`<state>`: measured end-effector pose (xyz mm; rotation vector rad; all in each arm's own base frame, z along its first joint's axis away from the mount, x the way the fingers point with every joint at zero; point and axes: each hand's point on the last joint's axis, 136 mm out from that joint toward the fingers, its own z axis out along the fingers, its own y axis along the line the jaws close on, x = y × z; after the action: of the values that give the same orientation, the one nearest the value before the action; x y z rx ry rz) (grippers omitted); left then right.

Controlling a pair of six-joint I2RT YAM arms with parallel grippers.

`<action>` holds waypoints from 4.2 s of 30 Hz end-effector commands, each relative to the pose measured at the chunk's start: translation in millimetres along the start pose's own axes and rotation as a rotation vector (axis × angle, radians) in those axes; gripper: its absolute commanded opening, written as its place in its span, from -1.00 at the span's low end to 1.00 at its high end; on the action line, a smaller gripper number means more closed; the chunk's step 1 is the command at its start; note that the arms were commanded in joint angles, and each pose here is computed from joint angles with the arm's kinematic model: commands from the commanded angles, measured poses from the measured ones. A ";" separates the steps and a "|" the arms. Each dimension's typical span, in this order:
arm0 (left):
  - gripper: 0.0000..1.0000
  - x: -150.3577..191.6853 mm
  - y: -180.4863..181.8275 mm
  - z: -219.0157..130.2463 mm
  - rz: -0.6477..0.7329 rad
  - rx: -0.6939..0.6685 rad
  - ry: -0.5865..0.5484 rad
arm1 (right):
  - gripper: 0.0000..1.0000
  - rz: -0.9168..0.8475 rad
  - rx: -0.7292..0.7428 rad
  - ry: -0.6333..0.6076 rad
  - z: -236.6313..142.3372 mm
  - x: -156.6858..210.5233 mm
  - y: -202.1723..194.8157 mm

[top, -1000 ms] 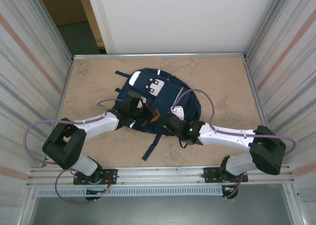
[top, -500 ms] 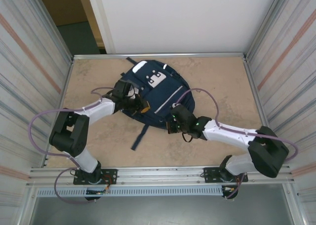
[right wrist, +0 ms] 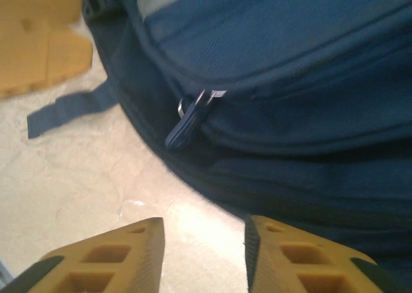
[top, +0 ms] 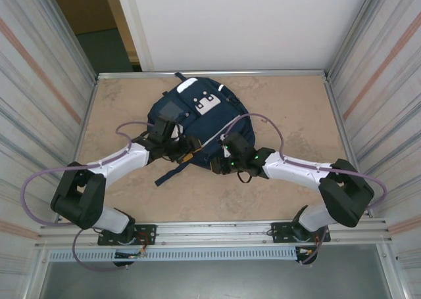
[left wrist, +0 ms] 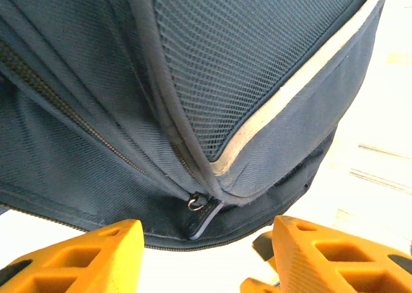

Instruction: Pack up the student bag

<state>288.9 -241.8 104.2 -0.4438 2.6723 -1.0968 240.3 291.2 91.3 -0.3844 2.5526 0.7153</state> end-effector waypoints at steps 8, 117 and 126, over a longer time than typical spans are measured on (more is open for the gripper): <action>-0.08 -16.4 -14.0 36.2 -0.047 0.003 -0.126 | -0.13 0.028 -0.023 -0.087 -15.5 -26.4 3.1; 0.22 -85.0 -17.1 13.9 -0.248 -0.077 -0.398 | 0.21 0.003 0.039 -0.099 -22.9 -89.8 -24.1; -0.62 -95.3 9.3 23.7 -0.343 -0.149 -0.501 | 0.21 -0.033 0.049 -0.068 -22.6 -73.7 -23.8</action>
<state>369.7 -227.6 76.8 -1.0303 2.3887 -0.7778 310.0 270.2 132.6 -0.3202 2.4960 0.6490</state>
